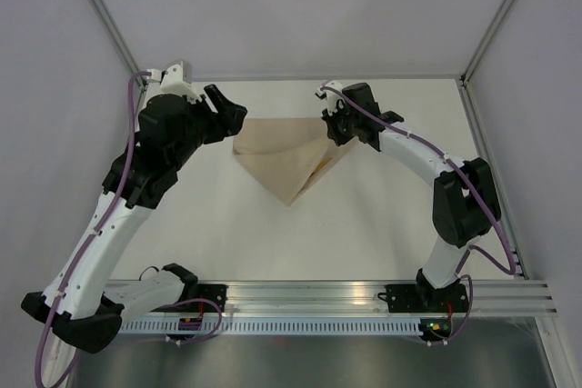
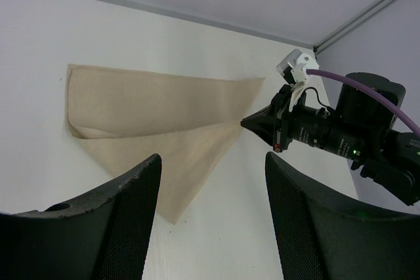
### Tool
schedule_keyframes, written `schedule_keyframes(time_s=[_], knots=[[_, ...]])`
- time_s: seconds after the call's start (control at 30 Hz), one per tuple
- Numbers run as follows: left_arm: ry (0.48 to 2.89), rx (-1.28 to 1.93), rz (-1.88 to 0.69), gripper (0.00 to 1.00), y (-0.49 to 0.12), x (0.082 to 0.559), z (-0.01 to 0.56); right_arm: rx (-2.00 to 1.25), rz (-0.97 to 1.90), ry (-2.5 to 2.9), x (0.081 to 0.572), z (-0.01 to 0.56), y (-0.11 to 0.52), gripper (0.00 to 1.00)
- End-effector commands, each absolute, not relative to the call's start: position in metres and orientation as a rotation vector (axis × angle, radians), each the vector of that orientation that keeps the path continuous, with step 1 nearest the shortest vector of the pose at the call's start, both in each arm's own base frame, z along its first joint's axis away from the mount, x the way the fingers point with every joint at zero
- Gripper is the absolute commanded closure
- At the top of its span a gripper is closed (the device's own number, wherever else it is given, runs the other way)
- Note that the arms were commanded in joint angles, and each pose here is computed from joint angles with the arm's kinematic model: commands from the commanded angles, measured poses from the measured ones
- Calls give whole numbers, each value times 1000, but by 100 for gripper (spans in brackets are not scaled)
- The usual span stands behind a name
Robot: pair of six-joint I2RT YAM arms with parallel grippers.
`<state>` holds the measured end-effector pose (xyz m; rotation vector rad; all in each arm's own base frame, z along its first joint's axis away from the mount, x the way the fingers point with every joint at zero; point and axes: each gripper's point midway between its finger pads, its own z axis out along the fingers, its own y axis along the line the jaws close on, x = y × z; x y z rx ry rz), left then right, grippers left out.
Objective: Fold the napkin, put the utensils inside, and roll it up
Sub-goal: Fold the napkin
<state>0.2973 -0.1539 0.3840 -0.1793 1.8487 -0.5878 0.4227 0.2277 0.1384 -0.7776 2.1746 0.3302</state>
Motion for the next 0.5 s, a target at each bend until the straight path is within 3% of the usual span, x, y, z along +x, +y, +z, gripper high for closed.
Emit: schedule_keyframes(time_s=[0.0,0.47], knots=[[1790,-185,-654,30,-161,299,406,-772,300,2177,432,127,222,98],[1826,-176,-654,31,-167,304,387,-785,264,2256,428,81,213,98]])
